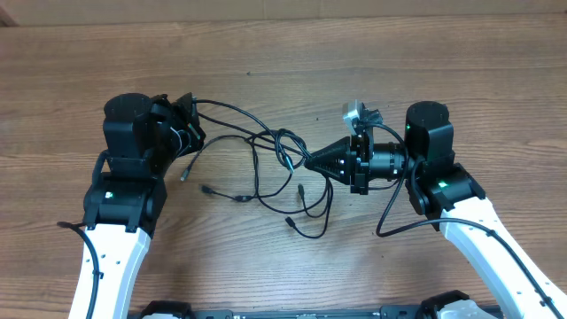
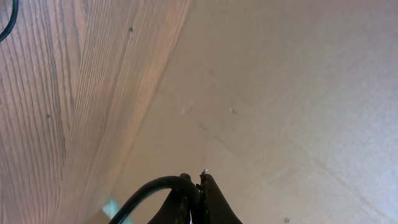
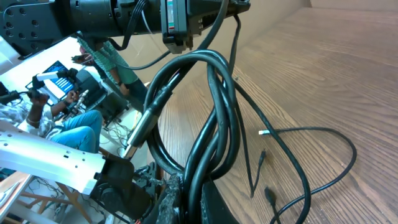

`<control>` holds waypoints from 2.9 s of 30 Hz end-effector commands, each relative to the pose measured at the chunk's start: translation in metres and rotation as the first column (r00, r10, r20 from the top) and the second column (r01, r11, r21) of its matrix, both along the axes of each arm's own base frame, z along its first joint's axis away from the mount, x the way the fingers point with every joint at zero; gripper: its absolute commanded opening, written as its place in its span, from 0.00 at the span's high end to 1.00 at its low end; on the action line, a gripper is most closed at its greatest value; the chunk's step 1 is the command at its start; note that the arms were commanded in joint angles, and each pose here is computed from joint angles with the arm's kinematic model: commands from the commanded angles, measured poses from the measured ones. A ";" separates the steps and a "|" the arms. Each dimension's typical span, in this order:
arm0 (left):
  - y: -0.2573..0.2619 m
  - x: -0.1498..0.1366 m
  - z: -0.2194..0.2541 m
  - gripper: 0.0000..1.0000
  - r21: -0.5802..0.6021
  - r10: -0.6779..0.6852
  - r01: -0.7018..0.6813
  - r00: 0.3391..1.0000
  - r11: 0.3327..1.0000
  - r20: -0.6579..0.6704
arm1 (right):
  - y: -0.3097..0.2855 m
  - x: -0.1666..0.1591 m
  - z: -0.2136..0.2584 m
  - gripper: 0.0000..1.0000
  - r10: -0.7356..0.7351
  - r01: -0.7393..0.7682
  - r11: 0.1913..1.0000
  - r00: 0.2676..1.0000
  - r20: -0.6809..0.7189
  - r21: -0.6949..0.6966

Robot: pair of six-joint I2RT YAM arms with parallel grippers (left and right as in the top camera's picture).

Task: Untangle cables

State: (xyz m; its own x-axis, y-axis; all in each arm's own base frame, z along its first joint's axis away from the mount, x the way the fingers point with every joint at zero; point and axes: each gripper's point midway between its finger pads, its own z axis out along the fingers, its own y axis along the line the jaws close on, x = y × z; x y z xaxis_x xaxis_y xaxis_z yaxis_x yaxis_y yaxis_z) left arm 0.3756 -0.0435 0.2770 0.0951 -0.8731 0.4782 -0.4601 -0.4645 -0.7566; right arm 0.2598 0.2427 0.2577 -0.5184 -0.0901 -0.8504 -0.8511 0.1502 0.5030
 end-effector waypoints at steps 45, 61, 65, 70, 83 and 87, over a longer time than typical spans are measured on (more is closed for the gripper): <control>-0.069 0.006 0.137 0.96 0.302 -0.396 0.267 0.736 0.915 0.549 | -0.002 0.006 0.016 0.30 0.002 -0.005 1.000 0.981 0.192 0.013; -0.116 -0.020 0.181 0.96 0.208 -0.414 0.385 0.595 0.899 0.688 | -0.002 0.007 0.013 0.19 -0.005 0.004 1.000 0.981 0.192 0.004; -0.117 -0.021 0.181 0.96 0.210 -0.420 0.392 0.592 0.896 0.687 | -0.007 0.024 -0.005 0.18 -0.104 0.114 0.992 0.984 0.143 -0.059; -0.117 -0.021 0.180 0.96 0.211 -0.424 0.396 0.592 0.894 0.685 | -0.003 0.032 -0.028 0.18 -0.094 0.104 0.991 0.990 0.106 -0.089; -0.117 -0.021 0.180 0.96 0.211 -0.424 0.395 0.593 0.894 0.685 | 0.044 0.029 -0.075 0.18 0.001 0.008 0.991 0.998 0.065 -0.132; -0.119 -0.022 0.180 0.96 0.213 -0.432 0.405 0.588 0.889 0.684 | 0.041 0.039 -0.078 0.19 -0.049 0.062 0.986 0.995 0.087 -0.154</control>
